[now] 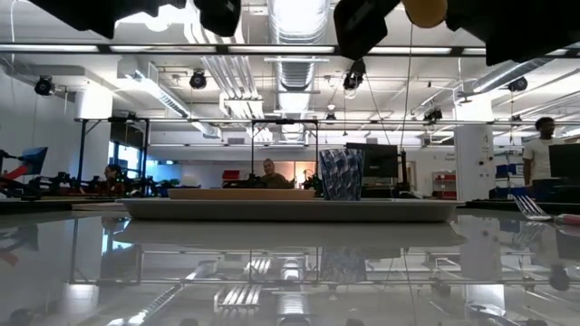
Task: Pick and place plate/cup/fork/spoon on tray
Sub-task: Put the yellow spoon on the gray tray to the right side of the orange plate
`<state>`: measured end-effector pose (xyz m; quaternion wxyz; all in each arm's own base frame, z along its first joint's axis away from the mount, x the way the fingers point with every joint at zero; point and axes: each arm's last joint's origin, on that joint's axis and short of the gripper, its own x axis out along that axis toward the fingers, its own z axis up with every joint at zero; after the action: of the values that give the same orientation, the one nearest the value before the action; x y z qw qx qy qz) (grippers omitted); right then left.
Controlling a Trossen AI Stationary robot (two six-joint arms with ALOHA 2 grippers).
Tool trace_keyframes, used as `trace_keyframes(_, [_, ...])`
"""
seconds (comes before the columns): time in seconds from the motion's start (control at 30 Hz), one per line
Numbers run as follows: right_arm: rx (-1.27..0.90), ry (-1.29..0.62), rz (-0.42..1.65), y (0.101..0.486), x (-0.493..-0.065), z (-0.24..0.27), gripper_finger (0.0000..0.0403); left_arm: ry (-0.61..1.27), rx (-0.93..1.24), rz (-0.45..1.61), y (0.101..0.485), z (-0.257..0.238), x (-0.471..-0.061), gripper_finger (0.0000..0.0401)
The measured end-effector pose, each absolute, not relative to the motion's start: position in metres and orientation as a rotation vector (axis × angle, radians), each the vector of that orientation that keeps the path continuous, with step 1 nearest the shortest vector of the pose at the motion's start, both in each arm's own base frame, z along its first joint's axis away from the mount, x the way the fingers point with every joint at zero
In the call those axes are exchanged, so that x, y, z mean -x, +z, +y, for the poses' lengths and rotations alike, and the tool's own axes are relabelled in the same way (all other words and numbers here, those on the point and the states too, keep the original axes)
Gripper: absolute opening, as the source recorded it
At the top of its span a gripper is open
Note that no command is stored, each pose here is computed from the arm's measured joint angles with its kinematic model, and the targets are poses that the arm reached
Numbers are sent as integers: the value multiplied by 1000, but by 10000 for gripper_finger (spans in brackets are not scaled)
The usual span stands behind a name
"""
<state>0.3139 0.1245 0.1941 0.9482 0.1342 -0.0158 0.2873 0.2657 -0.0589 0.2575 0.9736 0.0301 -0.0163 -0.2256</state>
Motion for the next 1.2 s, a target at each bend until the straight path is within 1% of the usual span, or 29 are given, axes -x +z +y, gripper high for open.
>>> trace_keyframes(0.1, [-264, 589, -69, 190, -317, 126, 32, -530, -72, -94, 251, -66, -275, 175])
trace_keyframes(0.2, [-255, 588, -122, 188, -320, 125, 32, -540, -76, -153, 247, -69, -282, 178])
trace_keyframes(0.3, [-256, 582, -127, 186, -321, 123, 32, -535, -79, -199, 244, -69, -287, 178])
trace_keyframes(0.63, [-257, 559, -180, 195, -328, 117, 32, -559, -81, -221, 230, -72, -296, 178])
trace_keyframes(0.73, [-257, 540, -189, 197, -331, 111, 32, -575, -83, -255, 230, -75, -297, 178])
trace_keyframes(1.03, [-264, 445, -138, 192, -338, 97, 32, -576, -86, -303, 235, -76, -296, 178])
trace_keyframes(1.13, [-268, 438, -141, 192, -338, 95, 32, -570, -88, -299, 235, -76, -296, 169])
trace_keyframes(1.2, [-268, 439, -140, 192, -338, 95, 32, -568, -101, -302, 234, -76, -296, 155])
